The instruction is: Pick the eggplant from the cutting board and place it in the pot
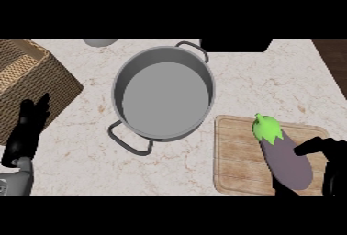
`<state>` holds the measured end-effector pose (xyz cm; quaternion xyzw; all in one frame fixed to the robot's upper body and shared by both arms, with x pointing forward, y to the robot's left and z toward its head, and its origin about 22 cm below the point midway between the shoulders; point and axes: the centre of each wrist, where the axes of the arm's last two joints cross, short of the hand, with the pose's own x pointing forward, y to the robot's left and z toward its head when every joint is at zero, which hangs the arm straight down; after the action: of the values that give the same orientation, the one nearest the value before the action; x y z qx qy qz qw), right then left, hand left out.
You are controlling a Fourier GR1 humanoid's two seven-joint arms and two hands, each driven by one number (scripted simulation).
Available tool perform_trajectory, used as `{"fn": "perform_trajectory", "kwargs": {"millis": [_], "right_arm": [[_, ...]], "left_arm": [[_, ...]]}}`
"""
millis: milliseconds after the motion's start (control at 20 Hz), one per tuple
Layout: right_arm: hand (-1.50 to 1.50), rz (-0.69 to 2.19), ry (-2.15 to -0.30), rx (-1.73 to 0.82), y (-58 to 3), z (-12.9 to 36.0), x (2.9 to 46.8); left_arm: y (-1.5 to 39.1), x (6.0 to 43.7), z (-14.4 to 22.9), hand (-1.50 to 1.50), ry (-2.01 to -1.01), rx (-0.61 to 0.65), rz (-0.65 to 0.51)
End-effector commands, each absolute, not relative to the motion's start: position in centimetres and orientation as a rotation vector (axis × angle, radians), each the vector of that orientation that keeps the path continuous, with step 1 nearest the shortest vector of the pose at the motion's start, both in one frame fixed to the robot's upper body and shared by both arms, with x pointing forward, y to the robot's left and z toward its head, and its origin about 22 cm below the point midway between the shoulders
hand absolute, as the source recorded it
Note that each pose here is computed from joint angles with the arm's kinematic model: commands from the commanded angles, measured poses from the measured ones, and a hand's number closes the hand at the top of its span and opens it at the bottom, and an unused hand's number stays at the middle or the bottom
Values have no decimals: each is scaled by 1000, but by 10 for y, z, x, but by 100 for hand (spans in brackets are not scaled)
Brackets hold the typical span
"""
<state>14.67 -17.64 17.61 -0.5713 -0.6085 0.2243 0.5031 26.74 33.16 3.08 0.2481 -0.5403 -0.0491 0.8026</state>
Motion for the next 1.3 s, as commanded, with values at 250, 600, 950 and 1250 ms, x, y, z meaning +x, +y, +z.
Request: {"fn": "perform_trajectory", "kwargs": {"millis": [250, 600, 950, 1250], "right_arm": [[150, 510, -1687, -1388, -122, 248, 150], [150, 587, -1603, -1272, -74, 276, 198], [150, 587, -1542, -1172, -45, 301, 260], [150, 683, -1430, -1059, -33, 258, 316]], "left_arm": [[326, 269, 28, 0, -1175, 524, -108], [324, 267, 29, 0, -1159, 507, -122], [320, 269, 14, 0, -1162, 504, -143], [315, 264, 24, 0, -1154, 496, -127]]}}
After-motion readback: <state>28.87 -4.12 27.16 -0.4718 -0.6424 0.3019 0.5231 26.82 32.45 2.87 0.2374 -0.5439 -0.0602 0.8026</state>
